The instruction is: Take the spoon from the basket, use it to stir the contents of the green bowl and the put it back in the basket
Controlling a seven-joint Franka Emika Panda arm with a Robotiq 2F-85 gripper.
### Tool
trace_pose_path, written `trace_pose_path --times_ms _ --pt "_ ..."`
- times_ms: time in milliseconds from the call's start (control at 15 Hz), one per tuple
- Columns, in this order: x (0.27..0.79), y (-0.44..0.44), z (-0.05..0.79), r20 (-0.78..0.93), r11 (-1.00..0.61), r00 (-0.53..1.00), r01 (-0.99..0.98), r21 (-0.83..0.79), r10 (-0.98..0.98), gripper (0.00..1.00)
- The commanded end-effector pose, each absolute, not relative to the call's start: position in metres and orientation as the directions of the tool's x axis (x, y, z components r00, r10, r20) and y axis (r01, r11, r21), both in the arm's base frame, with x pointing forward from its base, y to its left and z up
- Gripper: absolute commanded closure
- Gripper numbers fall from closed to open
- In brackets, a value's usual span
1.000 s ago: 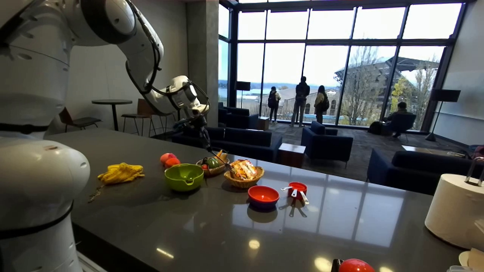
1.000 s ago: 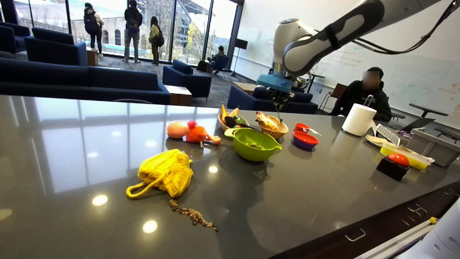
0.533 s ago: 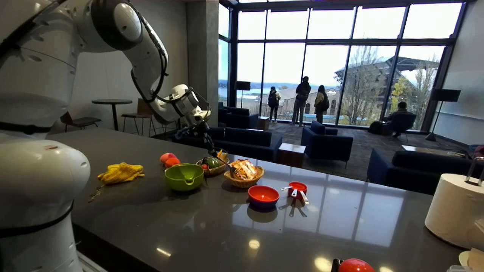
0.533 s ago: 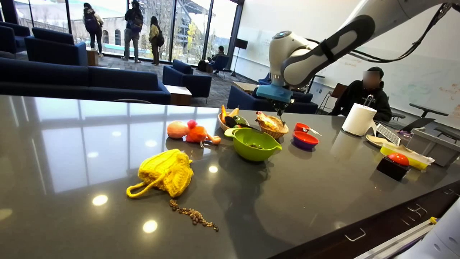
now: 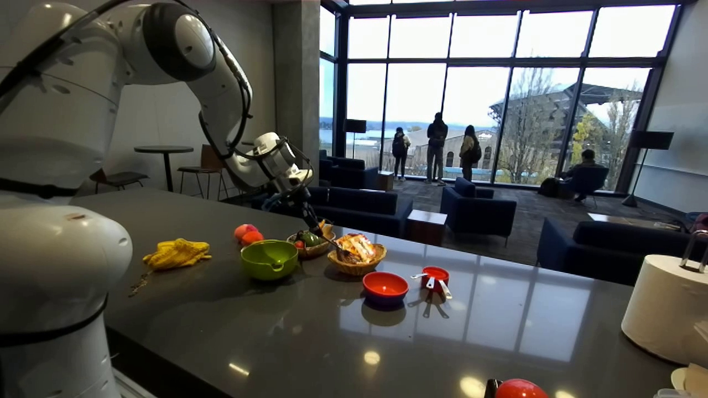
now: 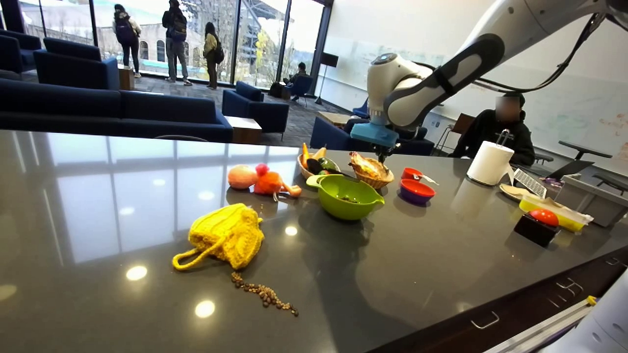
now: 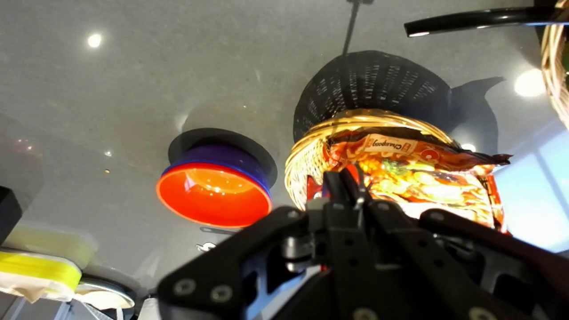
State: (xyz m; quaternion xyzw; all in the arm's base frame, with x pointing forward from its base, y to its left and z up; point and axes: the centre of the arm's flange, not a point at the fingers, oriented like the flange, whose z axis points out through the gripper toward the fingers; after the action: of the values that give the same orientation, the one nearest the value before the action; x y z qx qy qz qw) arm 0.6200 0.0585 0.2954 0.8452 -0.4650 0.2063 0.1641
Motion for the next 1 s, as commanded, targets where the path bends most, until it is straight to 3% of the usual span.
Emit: trace_pose_path --times_ms 0,467,533,600,933 --pt "0.629 0.051 0.29 0.531 -0.513 0.464 -0.856 0.063 -0.709 0.99" --pt "0.638 0.048 0.287 0.539 -0.519 0.462 -0.853 0.051 -0.705 0.99" --pt "0.637 0.049 0.288 0.54 -0.519 0.461 -0.853 0.052 -0.704 0.7" --pt "0.635 0.049 0.289 0.541 -0.522 0.463 -0.852 0.053 -0.702 0.7" --pt "0.628 0.052 0.296 0.524 -0.521 0.476 -0.851 0.069 -0.707 0.4"
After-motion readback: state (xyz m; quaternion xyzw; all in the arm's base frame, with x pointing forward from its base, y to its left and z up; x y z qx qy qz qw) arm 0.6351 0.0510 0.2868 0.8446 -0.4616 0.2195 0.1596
